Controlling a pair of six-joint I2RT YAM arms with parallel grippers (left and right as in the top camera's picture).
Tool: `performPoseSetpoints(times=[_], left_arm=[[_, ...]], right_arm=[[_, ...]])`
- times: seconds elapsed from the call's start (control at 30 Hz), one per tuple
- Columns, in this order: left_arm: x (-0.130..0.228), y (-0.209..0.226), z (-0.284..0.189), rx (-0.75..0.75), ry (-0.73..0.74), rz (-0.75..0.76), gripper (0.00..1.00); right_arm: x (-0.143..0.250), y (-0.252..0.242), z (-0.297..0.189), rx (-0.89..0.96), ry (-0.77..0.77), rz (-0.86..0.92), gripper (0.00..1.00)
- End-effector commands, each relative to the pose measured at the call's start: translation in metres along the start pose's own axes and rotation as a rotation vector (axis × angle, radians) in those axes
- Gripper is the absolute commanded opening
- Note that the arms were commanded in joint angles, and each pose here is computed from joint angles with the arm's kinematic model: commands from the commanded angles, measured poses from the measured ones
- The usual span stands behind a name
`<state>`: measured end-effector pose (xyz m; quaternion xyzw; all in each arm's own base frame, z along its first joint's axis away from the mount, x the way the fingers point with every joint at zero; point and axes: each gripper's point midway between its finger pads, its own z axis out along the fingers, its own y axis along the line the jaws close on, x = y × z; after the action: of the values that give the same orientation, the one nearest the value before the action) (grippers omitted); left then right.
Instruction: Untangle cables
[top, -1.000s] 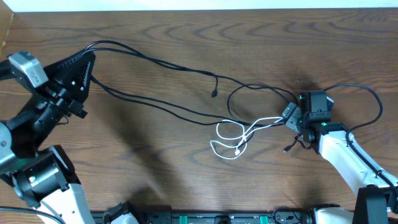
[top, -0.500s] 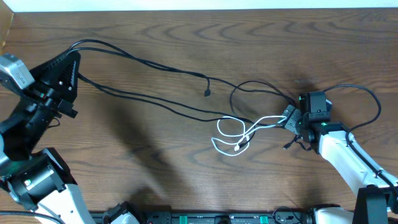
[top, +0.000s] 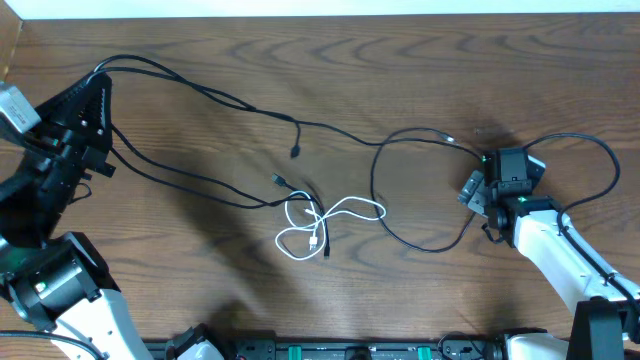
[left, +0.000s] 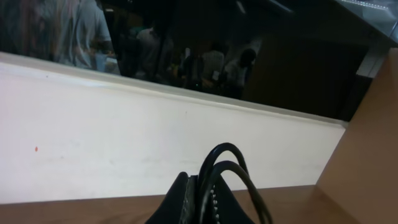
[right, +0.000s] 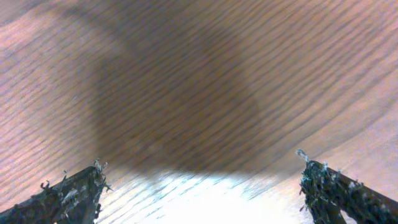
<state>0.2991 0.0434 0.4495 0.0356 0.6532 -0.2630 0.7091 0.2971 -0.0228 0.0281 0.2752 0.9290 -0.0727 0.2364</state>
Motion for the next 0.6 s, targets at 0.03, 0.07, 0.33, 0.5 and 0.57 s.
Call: performPoseSetpoints(times=[0.03, 0.07, 0.33, 0.5, 0.57], left_arm=[[-0.017, -0.004, -0.001, -0.017, -0.038, 0.041, 0.08], [-0.017, -0.003, -0.001, -0.022, -0.041, 0.04, 0.08], [-0.016, 0.001, 0.0, -0.033, -0.04, 0.029, 0.08], [-0.009, 0.008, 0.001, -0.047, -0.017, -0.016, 0.08], [-0.009, 0.008, 0.001, -0.047, -0.017, -0.016, 0.08]], right_arm=[[-0.005, -0.006, 0.001, 0.027, -0.022, -0.025, 0.99], [-0.006, -0.007, 0.001, 0.032, -0.025, -0.04, 0.99], [0.01, 0.039, -0.004, -0.234, 0.061, -0.217, 0.99], [0.045, 0.137, -0.076, -0.986, 0.092, -0.595, 0.99], [0.048, 0.146, -0.091, -1.093, 0.083, -0.626, 0.99]])
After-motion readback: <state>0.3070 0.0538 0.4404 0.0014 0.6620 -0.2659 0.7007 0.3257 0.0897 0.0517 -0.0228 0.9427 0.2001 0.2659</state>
